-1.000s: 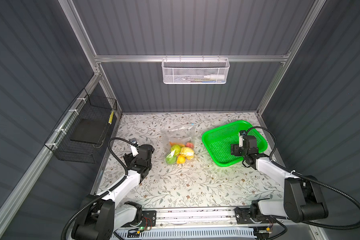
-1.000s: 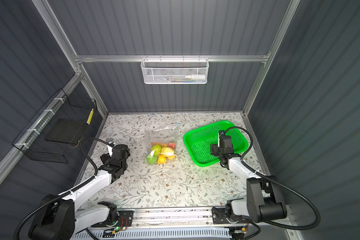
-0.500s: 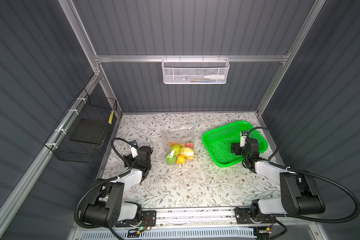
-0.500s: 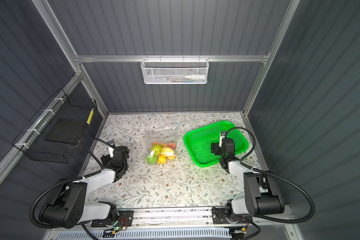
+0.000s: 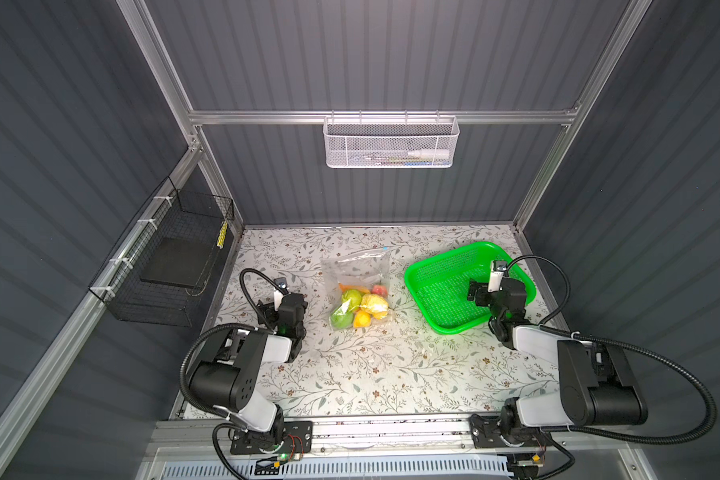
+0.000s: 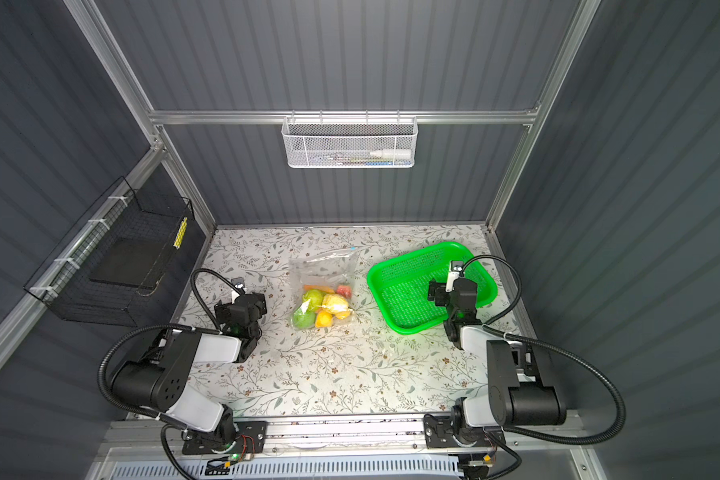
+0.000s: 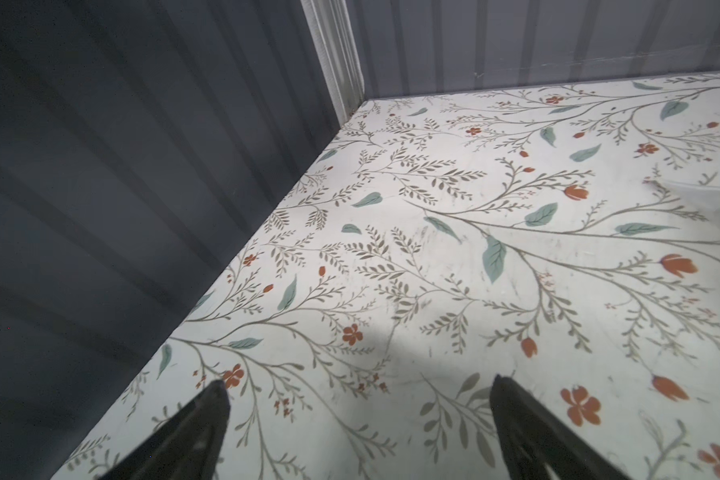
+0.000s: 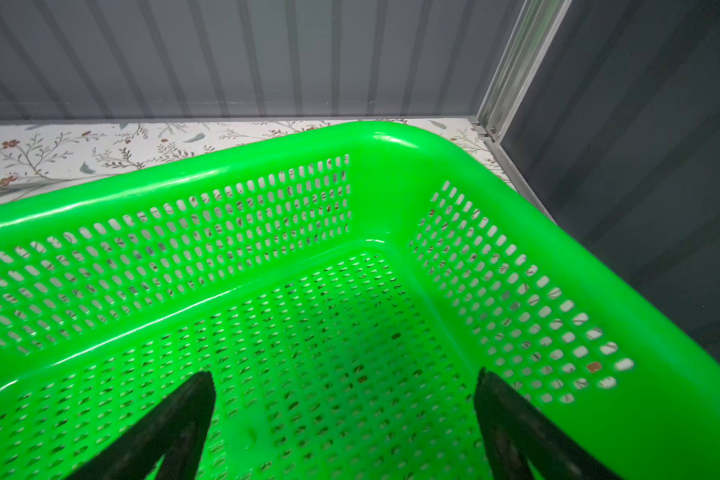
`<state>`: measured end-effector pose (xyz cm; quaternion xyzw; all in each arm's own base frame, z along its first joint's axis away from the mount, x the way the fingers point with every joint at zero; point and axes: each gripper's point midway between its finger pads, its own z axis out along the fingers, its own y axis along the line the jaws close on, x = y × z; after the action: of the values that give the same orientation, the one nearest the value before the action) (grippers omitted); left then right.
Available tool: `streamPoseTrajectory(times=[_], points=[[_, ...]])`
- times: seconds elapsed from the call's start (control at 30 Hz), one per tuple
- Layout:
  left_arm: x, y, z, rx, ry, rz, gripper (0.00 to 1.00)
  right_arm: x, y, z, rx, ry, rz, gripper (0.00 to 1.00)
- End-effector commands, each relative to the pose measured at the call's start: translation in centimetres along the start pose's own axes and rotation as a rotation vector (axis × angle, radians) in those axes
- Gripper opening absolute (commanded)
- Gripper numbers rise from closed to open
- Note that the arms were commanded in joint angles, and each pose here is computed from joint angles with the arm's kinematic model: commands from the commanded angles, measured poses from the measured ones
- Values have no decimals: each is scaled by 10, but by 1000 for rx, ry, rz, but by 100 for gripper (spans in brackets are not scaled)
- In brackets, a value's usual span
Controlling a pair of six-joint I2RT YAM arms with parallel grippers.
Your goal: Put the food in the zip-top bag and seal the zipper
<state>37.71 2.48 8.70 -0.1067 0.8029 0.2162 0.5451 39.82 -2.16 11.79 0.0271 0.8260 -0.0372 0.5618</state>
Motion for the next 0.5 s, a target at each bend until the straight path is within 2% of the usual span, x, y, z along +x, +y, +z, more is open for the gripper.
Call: streamPoseTrajectory(times=[0.0, 0.07, 0.3, 0.47], points=[[-16, -6, 9, 43, -82, -47, 100, -3, -2, -6, -45, -60, 73, 99], [-12, -11, 12, 64, -32, -32, 100, 1, -4, -9, -46, -90, 82, 99], [-24, 2, 2, 42, -36, -57, 100, 3, -5, -10, -44, -113, 85, 99], [-20, 24, -8, -41, 41, -54, 100, 3, -5, -10, -43, -112, 85, 99]])
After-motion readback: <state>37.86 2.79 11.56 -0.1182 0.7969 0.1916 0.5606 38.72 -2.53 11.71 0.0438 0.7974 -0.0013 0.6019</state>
